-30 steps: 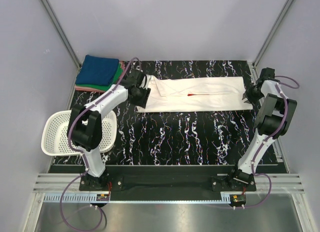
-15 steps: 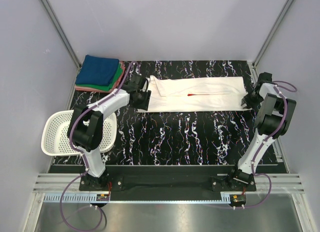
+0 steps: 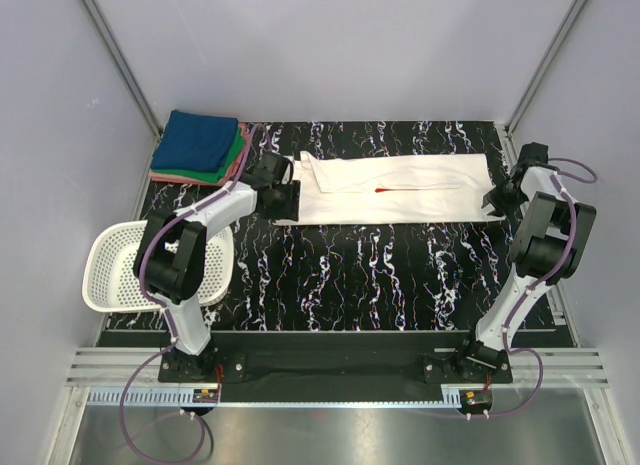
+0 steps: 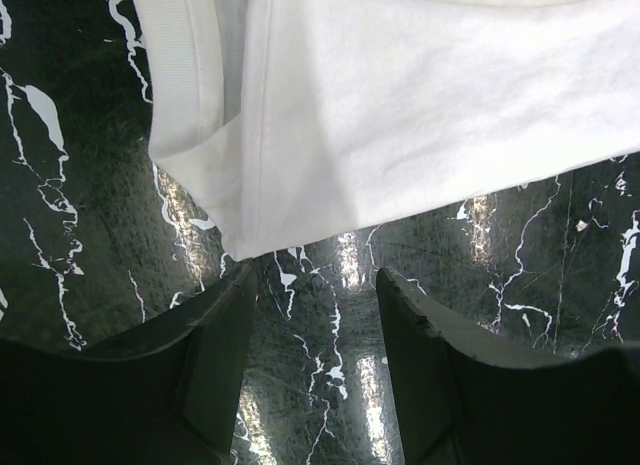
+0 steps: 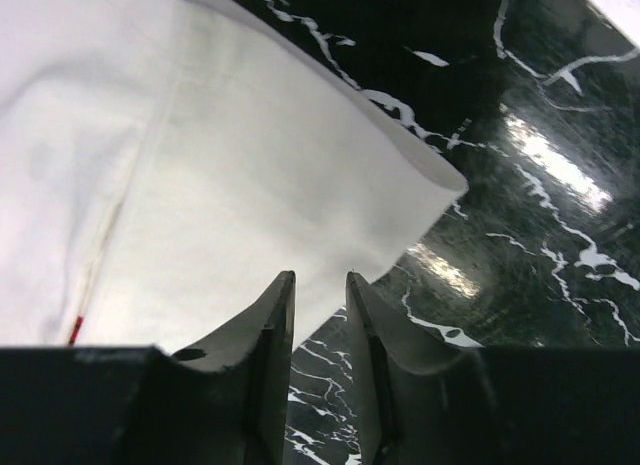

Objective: Fold and stack the t-shirts
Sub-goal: Fold the tshirt

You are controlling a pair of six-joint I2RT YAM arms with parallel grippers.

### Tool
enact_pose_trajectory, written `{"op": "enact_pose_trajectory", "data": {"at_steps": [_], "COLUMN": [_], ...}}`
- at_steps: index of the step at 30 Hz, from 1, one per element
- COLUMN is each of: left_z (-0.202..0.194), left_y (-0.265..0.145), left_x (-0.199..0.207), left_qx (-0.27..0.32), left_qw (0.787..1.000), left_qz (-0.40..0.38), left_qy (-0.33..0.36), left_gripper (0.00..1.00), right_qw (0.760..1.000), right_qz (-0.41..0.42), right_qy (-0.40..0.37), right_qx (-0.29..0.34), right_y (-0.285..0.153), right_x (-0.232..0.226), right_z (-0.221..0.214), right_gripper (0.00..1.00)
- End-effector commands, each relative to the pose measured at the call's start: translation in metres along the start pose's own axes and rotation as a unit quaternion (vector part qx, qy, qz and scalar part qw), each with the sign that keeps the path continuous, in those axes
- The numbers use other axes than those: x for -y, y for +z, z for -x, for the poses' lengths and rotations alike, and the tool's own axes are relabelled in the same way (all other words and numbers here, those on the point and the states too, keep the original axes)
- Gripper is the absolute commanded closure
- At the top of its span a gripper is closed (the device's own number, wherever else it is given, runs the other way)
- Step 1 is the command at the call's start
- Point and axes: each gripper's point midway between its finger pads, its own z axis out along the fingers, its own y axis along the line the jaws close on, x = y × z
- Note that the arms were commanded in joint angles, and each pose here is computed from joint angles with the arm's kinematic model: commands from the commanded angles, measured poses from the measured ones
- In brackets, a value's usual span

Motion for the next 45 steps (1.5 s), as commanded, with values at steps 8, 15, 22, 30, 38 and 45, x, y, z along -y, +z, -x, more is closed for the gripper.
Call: {"op": "enact_pose_trajectory", "data": {"at_steps": [8,15,22,30,38,45], "left_z": [0.018,0.005,0.013,0.030,0.022,0.029], "left_y": [0.009,0.014,0.013,-0.008,0.010,0.019], "left_x": [0.008,-0.005,0.009,-0.002,-0.010,-0.011], "left_qx": [0.027,0.006,0.028,0.043,0.027,0.015], "left_qw": [0.999,1.000,0.999,0.999,1.000,1.000], "left_qz": [-0.024,0.010,-0.034,-0.005,-0.006,-0.010], "left_qy": [-0.005,-0.001,0.031,0.027,0.002,-0.010], "left_gripper": [0.44,0.44,0.42,0.40,0.45,0.48], "right_qw": [0.994,0.995,0.997,0.997,0.997,0.998], "right_qz": [0.097,0.075,0.050,0.044,0.042,0.026], "right_qy": [-0.044,-0.058,-0.062,-0.061,-0.062,-0.058], "right_qx": [-0.003,-0.016,-0.018,-0.014,-0.011,-0.017], "right_y": [-0.004,0.020,0.032,0.031,0.029,0.033], "right_x": [-0.055,-0.049,-0.036,-0.034,-0.034,-0.029], "right_z": [0.020,0.019,0.013,0.015,0.017,0.015], "right_gripper": [0.87,0.89,0.91,0.92,0.93,0.94]}}
